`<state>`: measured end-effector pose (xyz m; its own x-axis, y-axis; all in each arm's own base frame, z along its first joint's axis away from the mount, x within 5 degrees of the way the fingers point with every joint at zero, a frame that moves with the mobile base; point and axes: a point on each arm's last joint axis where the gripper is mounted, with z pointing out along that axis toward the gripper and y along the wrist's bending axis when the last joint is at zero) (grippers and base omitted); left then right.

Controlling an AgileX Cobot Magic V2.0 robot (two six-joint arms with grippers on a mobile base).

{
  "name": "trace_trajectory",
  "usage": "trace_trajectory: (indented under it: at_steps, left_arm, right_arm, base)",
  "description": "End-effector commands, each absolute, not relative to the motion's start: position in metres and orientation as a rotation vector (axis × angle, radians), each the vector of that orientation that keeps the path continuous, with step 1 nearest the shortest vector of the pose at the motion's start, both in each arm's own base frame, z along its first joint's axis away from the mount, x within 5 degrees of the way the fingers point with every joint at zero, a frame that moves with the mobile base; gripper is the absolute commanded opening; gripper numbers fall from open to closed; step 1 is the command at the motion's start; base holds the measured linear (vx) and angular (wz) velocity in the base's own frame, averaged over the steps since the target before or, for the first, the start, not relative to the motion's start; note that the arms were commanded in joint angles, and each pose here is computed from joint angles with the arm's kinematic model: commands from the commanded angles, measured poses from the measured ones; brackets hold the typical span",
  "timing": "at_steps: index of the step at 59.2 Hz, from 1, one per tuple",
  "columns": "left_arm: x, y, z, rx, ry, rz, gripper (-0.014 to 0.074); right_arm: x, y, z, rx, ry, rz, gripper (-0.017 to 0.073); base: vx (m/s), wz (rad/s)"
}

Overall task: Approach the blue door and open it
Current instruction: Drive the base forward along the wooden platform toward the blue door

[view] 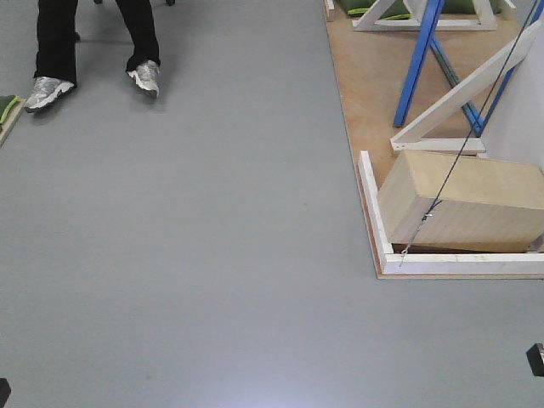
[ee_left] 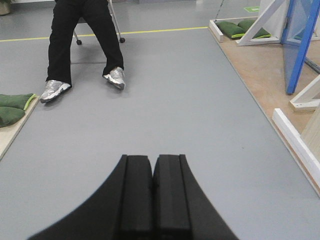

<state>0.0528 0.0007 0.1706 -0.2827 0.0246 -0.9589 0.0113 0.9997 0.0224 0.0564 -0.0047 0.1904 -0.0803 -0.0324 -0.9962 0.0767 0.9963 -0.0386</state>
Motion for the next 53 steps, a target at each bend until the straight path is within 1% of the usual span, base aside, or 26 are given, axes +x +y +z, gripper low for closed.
trace_trajectory:
  at_steps: [1, 53]
  left_arm:
    - [0.053, 0.0001, 0.1891, 0.027, 1.733, 0.005, 0.0071]
    - [0.053, 0.0001, 0.1891, 0.027, 1.733, 0.005, 0.0071]
  right_arm:
    - [0.0563, -0.0048, 0.1951, 0.032, 1.568, -0.097, -0.0004]
    - [0.0563, -0.0048, 0.1951, 0.032, 1.568, -0.097, -0.0004]
  base:
    - [0.0, 0.0]
    - [0.0, 0.0]
